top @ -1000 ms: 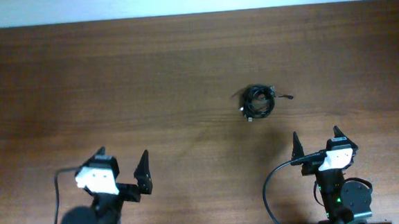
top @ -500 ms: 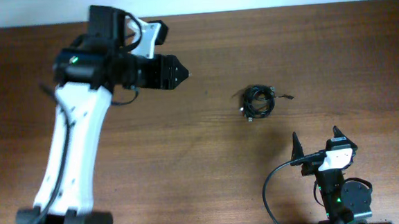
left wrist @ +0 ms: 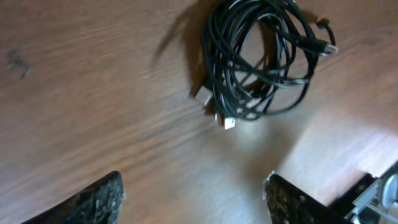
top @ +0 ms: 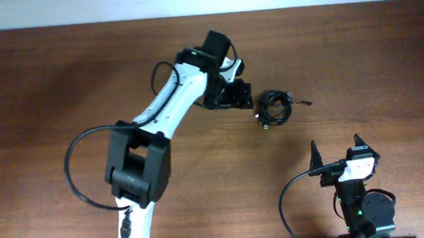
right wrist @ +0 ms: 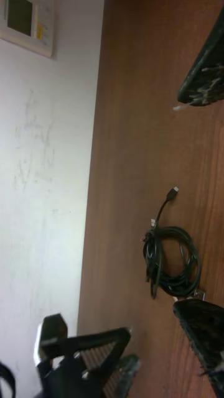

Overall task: Untangle cables
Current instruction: 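Move the left gripper over the black cable bundle and lower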

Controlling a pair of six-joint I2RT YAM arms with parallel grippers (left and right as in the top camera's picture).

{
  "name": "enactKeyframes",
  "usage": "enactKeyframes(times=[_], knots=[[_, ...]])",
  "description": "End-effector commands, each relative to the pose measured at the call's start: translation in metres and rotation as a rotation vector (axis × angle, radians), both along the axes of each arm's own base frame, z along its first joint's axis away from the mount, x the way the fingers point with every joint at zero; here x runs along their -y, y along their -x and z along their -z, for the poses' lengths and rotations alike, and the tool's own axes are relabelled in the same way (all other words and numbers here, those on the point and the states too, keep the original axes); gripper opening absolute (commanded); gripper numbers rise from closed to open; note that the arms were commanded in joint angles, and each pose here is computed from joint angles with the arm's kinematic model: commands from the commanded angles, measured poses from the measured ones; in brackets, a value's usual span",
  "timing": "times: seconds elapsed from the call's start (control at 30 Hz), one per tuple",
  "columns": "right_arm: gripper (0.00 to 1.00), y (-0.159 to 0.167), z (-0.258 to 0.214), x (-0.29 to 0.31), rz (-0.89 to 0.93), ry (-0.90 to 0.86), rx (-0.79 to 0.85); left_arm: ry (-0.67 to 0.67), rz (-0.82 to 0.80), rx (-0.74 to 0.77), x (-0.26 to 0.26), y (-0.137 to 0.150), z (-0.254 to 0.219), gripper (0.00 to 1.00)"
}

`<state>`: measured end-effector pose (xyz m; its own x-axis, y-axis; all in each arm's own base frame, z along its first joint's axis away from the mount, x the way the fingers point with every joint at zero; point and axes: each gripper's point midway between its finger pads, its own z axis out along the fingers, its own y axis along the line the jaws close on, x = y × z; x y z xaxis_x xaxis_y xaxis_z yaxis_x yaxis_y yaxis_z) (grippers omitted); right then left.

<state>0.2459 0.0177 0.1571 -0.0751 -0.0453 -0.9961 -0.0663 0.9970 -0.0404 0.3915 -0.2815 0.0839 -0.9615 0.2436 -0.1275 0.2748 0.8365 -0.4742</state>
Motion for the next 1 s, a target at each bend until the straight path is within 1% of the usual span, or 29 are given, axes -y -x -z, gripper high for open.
enactKeyframes(times=[0.0, 0.03, 0.17, 0.27, 0.33, 0.4, 0.47, 0.63, 0.67, 0.73, 0.77, 0.8, 0.83, 0.87, 0.97], knots=[[0.99, 0.0, 0.003, 0.002, 0.006, 0.007, -0.005, -0.037, -0.011, 0.039, 0.004, -0.01, 0.012, 0.82], [0.99, 0.0, 0.003, 0.002, 0.006, 0.007, -0.005, -0.062, -0.03, 0.056, 0.0, -0.015, 0.014, 0.86], [0.98, 0.0, 0.003, 0.002, 0.006, 0.007, -0.005, -0.111, -0.09, 0.108, -0.007, -0.03, 0.016, 0.88], [0.98, 0.0, 0.003, 0.002, 0.006, 0.007, -0.005, -0.092, -0.108, 0.133, -0.004, -0.038, 0.013, 0.86], [0.98, 0.0, 0.003, 0.002, 0.006, 0.007, -0.005, -0.096, -0.117, 0.127, -0.004, -0.037, 0.014, 0.84], [0.99, 0.0, 0.003, 0.002, 0.006, 0.007, -0.005, -0.138, -0.189, 0.109, -0.013, -0.038, 0.017, 0.84], [0.98, 0.0, 0.003, 0.002, 0.006, 0.007, -0.005, -0.156, -0.2, 0.121, -0.016, -0.041, 0.018, 0.84], [0.98, 0.0, 0.003, 0.002, 0.006, 0.007, -0.005, -0.148, -0.204, 0.13, -0.014, -0.043, 0.017, 0.84], [0.99, 0.0, 0.003, 0.002, 0.006, 0.007, -0.005, -0.145, -0.208, 0.131, -0.013, -0.044, 0.016, 0.8], [0.99, 0.0, 0.003, 0.002, 0.006, 0.007, -0.005, -0.137, -0.197, 0.142, -0.006, -0.043, 0.015, 0.78], [0.99, 0.0, 0.003, 0.002, 0.006, 0.007, -0.005, -0.136, -0.192, 0.144, -0.003, -0.041, 0.016, 0.69], [0.98, 0.0, 0.003, 0.002, 0.006, 0.007, -0.005, -0.14, -0.205, 0.144, -0.001, -0.041, 0.016, 0.65], [0.98, 0.0, 0.003, 0.002, 0.006, 0.007, -0.005, -0.165, -0.239, 0.149, -0.002, -0.042, 0.017, 0.67], [0.98, 0.0, 0.003, 0.002, 0.006, 0.007, -0.005, -0.18, -0.252, 0.168, -0.001, -0.043, 0.017, 0.71], [0.98, 0.0, 0.003, 0.002, 0.006, 0.007, -0.005, -0.162, -0.237, 0.193, 0.011, -0.044, 0.015, 0.71]])
